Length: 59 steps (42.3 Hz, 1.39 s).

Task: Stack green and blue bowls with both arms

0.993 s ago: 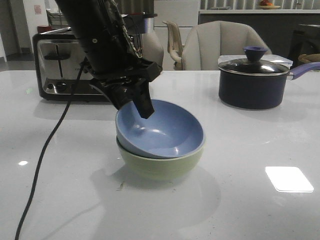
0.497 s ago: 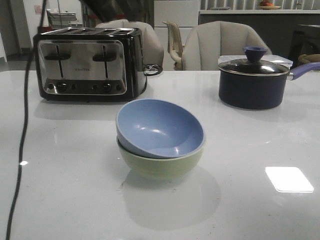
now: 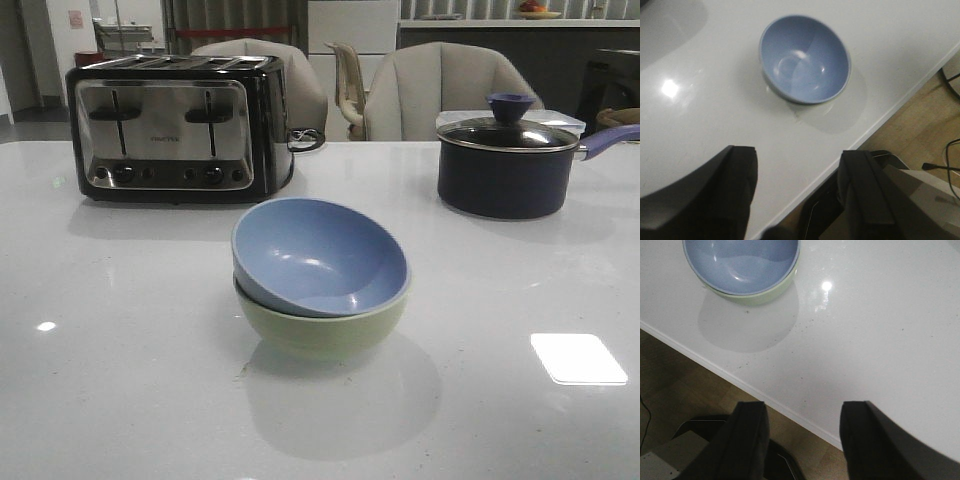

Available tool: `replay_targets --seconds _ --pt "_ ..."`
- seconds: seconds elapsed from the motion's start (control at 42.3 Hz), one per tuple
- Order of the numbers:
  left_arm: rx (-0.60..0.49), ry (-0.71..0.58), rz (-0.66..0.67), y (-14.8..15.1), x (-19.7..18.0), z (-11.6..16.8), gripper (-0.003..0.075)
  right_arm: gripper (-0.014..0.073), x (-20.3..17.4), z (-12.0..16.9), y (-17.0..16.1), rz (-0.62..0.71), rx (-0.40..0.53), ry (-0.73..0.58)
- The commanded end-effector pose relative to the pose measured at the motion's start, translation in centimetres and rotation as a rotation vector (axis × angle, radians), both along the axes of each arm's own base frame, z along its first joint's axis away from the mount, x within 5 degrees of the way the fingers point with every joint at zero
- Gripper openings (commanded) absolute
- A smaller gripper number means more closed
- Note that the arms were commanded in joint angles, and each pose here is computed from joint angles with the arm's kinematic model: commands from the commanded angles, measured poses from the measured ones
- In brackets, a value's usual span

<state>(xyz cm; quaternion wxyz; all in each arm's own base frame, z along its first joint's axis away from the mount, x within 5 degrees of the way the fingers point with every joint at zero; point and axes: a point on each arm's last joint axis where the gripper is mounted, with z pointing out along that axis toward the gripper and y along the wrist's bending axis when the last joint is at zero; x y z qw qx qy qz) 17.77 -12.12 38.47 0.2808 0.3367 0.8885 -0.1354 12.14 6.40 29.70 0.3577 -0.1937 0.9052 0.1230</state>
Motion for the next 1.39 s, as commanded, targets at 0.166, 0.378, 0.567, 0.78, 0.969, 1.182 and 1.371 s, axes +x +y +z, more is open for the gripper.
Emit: replay_targets --seconds 0.166,0.378,0.567,0.78,0.969,1.182,1.371 --pt "-0.101 -0.163 0.131 3.9 -5.1 -0.7 0.0309 0.0444 0.4 1.3 0.0 -0.014 0.038 -0.082" --pt "-0.225 -0.296 0.148 5.7 -8.4 -2.6 0.0309 0.0444 0.4 1.3 0.0 -0.013 0.037 -0.081" --pt "-0.286 -0.338 0.16 6.1 -9.2 -4.3 0.0309 0.0444 0.4 1.3 0.0 -0.013 0.037 -0.082" --pt "-0.29 -0.344 0.164 6.0 -9.0 -4.8 0.0248 0.0293 0.4 1.3 0.0 -0.013 0.034 -0.082" --pt "-0.302 -0.361 0.167 6.0 -8.9 -4.6 0.0097 0.0091 0.4 1.3 -0.2 -0.012 0.002 -0.097" --pt "-0.303 -0.362 0.167 6.0 -8.9 -4.6 0.0099 0.0042 0.5 1.3 -0.4 -0.011 -0.029 -0.113" --pt "-0.303 -0.362 0.167 6.0 -8.9 -4.6 0.0099 0.0042 0.6 1.3 -0.4 -0.01 -0.038 -0.116"
